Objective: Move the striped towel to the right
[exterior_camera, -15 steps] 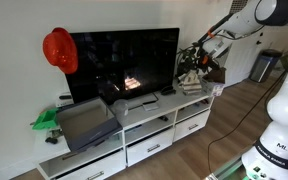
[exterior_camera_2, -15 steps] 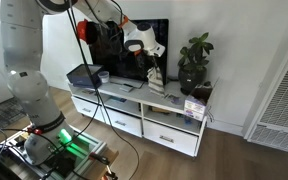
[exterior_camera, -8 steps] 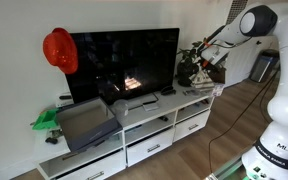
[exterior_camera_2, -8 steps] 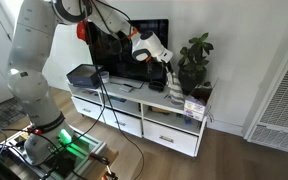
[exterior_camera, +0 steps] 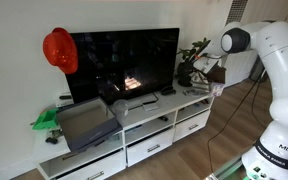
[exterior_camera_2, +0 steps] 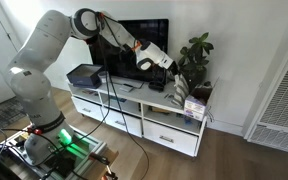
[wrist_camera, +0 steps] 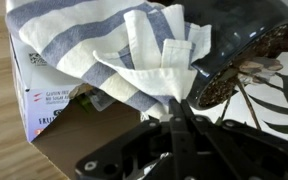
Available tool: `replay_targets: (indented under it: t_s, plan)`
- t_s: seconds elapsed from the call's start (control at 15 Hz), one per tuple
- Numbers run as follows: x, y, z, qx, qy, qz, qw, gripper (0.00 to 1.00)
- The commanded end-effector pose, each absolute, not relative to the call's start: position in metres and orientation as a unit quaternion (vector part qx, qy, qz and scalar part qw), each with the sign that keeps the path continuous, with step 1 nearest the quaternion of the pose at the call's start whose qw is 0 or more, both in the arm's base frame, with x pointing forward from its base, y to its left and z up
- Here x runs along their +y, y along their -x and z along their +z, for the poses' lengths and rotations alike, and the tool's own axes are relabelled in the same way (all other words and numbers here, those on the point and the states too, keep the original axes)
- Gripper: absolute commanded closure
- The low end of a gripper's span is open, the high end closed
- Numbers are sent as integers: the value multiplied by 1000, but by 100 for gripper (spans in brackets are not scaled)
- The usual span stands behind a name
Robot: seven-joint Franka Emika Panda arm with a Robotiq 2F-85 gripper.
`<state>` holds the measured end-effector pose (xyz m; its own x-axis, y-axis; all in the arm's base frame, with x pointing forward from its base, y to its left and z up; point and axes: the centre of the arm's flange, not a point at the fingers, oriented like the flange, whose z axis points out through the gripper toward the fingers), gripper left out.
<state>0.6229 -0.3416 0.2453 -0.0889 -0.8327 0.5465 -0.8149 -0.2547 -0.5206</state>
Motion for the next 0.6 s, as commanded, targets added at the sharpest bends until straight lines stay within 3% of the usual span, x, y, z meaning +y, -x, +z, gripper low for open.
replay_targets:
  t_s: [0.0,0.53]
  plan:
    - [-335,-667,226,618,661,-425,29,100]
    - [-280,-712,199,597,712,-341,141,100]
